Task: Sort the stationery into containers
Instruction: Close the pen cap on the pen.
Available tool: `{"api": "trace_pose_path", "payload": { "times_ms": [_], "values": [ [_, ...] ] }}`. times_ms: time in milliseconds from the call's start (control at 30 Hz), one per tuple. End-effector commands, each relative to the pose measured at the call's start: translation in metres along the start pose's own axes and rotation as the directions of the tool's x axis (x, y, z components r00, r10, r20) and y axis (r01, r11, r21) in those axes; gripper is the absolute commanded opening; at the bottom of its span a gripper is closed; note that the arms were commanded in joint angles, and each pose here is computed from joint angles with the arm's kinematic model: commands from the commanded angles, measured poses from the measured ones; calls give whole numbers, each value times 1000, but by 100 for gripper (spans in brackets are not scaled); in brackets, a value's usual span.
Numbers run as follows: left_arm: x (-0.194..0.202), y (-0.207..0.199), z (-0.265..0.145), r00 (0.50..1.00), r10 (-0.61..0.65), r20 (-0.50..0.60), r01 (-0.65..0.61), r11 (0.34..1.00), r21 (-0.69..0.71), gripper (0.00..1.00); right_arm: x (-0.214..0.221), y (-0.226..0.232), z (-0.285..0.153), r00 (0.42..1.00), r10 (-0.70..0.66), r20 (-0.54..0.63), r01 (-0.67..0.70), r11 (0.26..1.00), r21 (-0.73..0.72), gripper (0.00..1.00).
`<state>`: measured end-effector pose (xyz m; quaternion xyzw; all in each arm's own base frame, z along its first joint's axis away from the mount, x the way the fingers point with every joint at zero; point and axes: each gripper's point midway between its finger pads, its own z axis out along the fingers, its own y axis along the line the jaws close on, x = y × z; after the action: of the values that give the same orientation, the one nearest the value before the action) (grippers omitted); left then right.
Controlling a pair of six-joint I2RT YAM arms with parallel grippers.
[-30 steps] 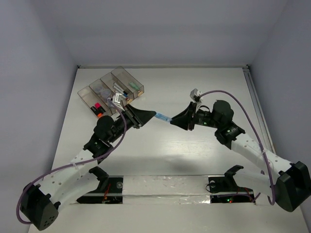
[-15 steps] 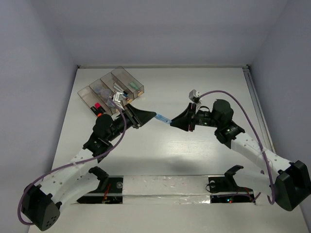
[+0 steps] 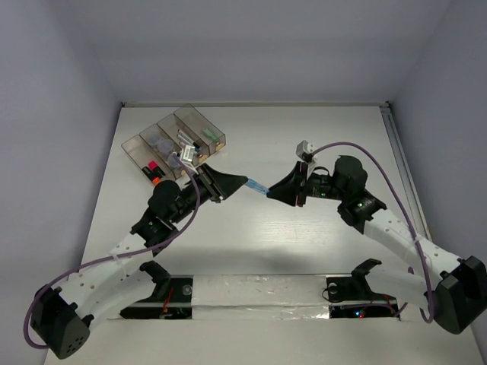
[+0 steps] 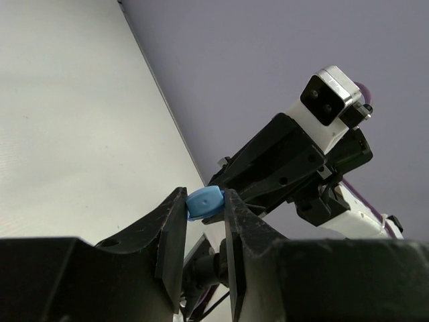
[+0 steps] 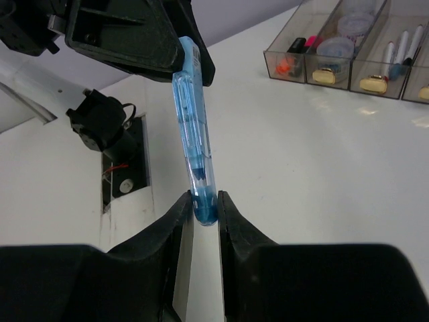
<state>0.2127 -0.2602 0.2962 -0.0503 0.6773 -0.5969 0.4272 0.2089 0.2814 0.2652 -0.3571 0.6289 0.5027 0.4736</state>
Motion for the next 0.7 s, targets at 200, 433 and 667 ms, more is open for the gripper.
{"api": "trace_pose_path", "payload": {
  "times_ms": [200,433,667],
  "values": [
    [13,-41,3,998,-2,-63,11,989,147,0,-38,4,2,994,-75,82,74,997,14,0],
    [55,-33,16,991,-34,-132,49,992,116,0,-56,6,19,992,-60,109,61,998,0,0],
    [57,-20,15,994,-16,-104,22,998,63,0,-87,1,11,976,-107,188,86,990,115,0]
  ]
}}
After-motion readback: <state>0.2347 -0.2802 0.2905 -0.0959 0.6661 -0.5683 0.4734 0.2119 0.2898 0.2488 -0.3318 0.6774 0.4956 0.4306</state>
